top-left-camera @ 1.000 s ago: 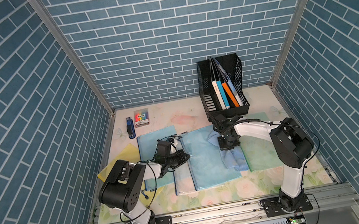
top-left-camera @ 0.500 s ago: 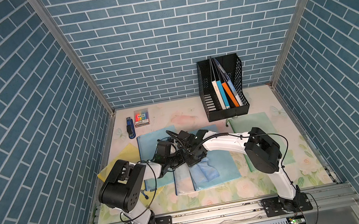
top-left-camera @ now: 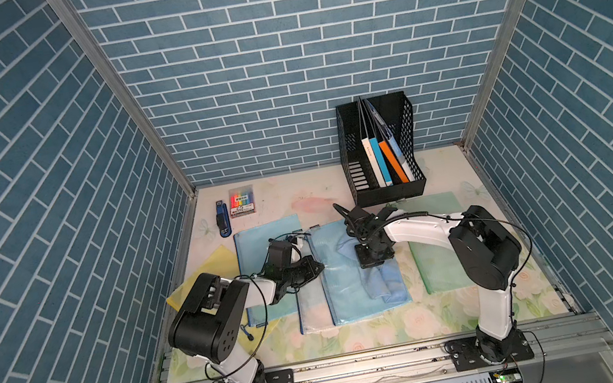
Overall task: Wipe the document bag
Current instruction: Wipe the dirt from the document bag.
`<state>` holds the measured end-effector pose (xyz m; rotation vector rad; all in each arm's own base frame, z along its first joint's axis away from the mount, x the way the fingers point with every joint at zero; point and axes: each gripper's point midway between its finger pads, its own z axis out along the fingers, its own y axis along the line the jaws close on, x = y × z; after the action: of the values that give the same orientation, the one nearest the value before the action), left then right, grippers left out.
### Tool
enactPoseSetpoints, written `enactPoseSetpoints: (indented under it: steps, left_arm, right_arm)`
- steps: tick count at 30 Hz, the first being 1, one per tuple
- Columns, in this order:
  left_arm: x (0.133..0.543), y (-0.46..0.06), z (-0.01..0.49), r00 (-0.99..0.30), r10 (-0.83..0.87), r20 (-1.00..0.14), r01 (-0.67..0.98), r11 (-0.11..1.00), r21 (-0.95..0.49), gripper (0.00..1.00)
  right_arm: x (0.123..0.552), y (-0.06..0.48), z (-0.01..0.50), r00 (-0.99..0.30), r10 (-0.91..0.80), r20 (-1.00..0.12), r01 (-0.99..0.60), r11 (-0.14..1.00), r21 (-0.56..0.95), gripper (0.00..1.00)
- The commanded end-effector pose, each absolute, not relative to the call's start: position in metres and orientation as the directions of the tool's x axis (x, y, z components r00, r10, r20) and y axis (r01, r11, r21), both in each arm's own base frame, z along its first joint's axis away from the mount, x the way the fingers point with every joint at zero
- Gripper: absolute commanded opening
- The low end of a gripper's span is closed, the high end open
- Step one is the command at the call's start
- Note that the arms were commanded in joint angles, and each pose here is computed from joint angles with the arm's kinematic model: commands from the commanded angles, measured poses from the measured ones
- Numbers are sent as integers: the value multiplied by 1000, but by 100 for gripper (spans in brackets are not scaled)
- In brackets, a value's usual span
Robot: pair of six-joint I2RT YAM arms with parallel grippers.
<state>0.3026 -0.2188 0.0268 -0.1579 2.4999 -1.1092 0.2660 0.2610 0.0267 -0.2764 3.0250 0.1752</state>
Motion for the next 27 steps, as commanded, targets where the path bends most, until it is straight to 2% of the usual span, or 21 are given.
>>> enactPoseSetpoints:
  steps: [1, 5, 13, 15, 21, 27]
  left_arm:
    - [305, -218, 31, -904, -267, -334, 73, 673, -736, 1]
    - [306, -219, 32, -903, -274, -332, 70, 667, -742, 1]
    - [309, -220, 35, -898, -284, -335, 70, 661, -747, 1]
    - [309, -220, 35, -898, -285, -335, 70, 660, -748, 1]
    - [312, -219, 36, -893, -292, -342, 71, 659, -749, 0]
    - [314, -213, 39, -889, -301, -345, 68, 658, -750, 0]
  right_arm:
    - [265, 254, 37, -980, -143, -135, -154, 985, 77, 0]
    - [260, 280, 38, -973, -185, -138, -199, 975, 96, 0]
    - [227, 378, 26, -930, -352, -107, -367, 913, 180, 0]
    - [225, 385, 25, -920, -375, -110, -390, 904, 178, 0]
    - [231, 350, 22, -944, -312, -103, -325, 934, 150, 0]
    - [249, 266, 29, -978, -177, -113, -186, 979, 82, 0]
